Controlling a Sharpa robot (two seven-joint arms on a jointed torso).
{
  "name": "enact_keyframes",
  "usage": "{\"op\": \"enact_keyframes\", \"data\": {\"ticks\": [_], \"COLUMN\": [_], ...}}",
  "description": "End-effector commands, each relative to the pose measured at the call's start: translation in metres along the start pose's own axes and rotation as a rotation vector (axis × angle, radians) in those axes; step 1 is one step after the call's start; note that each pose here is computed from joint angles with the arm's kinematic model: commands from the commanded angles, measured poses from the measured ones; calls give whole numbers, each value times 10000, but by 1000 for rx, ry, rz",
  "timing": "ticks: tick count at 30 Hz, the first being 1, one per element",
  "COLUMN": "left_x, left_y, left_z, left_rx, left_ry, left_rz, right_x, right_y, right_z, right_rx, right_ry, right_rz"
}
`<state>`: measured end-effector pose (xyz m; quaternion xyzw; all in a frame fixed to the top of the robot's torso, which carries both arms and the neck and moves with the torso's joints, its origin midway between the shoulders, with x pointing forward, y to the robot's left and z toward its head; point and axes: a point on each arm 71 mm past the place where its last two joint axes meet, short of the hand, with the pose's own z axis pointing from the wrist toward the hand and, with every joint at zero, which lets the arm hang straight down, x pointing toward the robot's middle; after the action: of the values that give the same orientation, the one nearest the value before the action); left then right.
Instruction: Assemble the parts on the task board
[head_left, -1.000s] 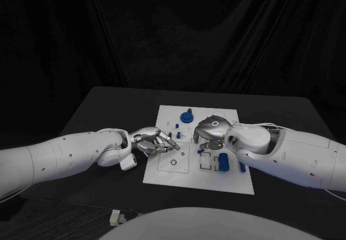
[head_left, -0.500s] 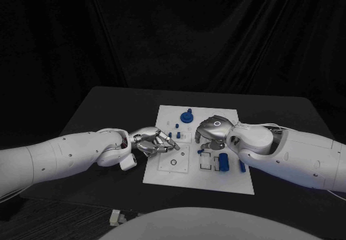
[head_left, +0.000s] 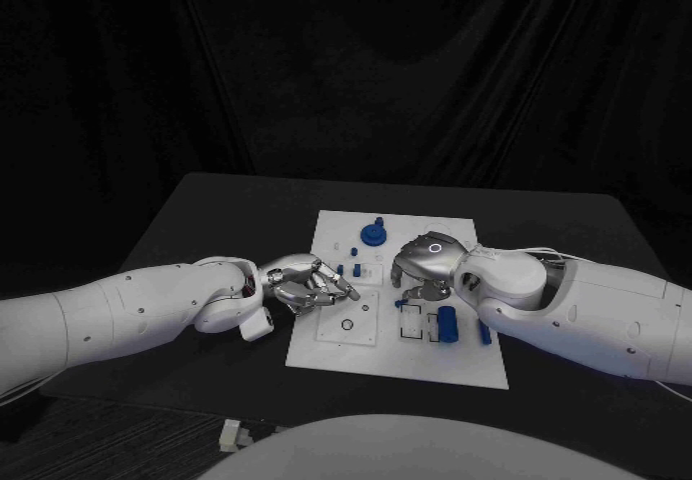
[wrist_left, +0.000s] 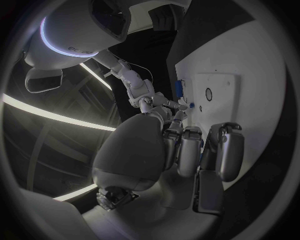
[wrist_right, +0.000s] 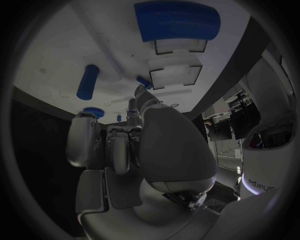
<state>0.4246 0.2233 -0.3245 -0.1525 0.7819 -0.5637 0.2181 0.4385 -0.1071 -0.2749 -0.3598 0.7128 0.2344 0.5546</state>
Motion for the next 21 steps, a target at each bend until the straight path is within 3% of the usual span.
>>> {"op": "enact_keyframes", "data": {"ticks": [1,21], "left_x": [20,20], "left_y": [-8,-1], "left_z": [11,14], "left_rx": [9,3], "left_ry": [13,16], "left_rz": [-11,-12], "right_x": [36,74], "right_y": [10,33], "right_z": [4,24], "right_rx": [11,13], "right_ry": [19,35], "right_rz": [-5,-6]}}
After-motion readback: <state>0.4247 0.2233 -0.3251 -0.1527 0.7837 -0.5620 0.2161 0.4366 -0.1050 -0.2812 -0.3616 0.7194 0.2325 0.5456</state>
